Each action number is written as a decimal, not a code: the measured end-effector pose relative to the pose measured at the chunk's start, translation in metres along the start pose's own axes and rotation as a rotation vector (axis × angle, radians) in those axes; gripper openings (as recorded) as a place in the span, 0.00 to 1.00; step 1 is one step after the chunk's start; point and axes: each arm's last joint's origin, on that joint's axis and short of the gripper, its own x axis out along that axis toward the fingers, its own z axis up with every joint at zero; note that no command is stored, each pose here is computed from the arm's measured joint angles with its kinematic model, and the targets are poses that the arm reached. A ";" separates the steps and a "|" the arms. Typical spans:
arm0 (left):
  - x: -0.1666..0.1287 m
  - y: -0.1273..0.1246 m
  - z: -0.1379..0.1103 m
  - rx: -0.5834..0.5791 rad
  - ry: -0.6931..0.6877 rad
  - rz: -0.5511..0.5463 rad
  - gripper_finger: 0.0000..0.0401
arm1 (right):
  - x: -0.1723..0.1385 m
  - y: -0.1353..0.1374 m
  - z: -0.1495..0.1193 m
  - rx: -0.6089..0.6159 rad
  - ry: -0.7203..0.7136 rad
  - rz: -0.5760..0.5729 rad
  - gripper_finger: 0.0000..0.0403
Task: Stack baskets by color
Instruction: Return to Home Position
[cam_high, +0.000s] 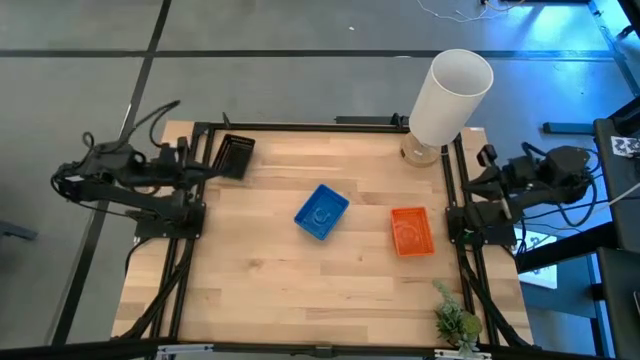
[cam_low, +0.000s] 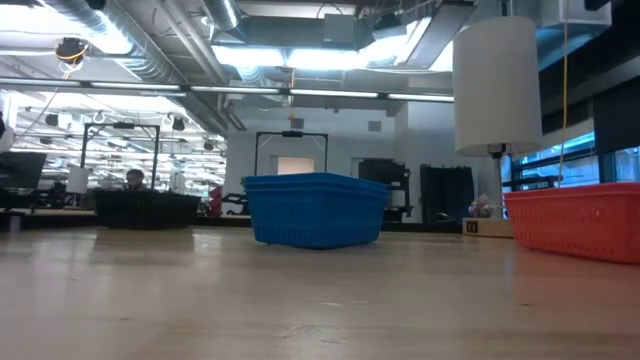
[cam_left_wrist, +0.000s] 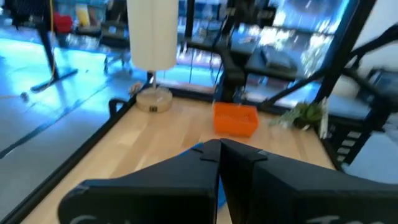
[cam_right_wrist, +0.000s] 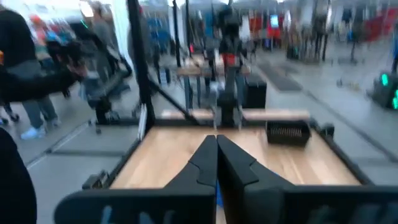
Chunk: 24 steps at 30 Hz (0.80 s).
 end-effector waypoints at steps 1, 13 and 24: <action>-0.004 0.002 -0.003 -0.006 -0.026 -0.011 0.00 | -0.005 -0.001 -0.003 -0.013 -0.031 0.011 0.00; -0.034 0.018 -0.047 -0.037 -0.185 -0.024 0.00 | -0.016 -0.002 -0.024 -0.028 -0.101 0.062 0.00; -0.008 0.012 -0.062 0.093 -0.271 -0.027 0.00 | 0.013 0.001 -0.043 -0.071 -0.157 0.061 0.00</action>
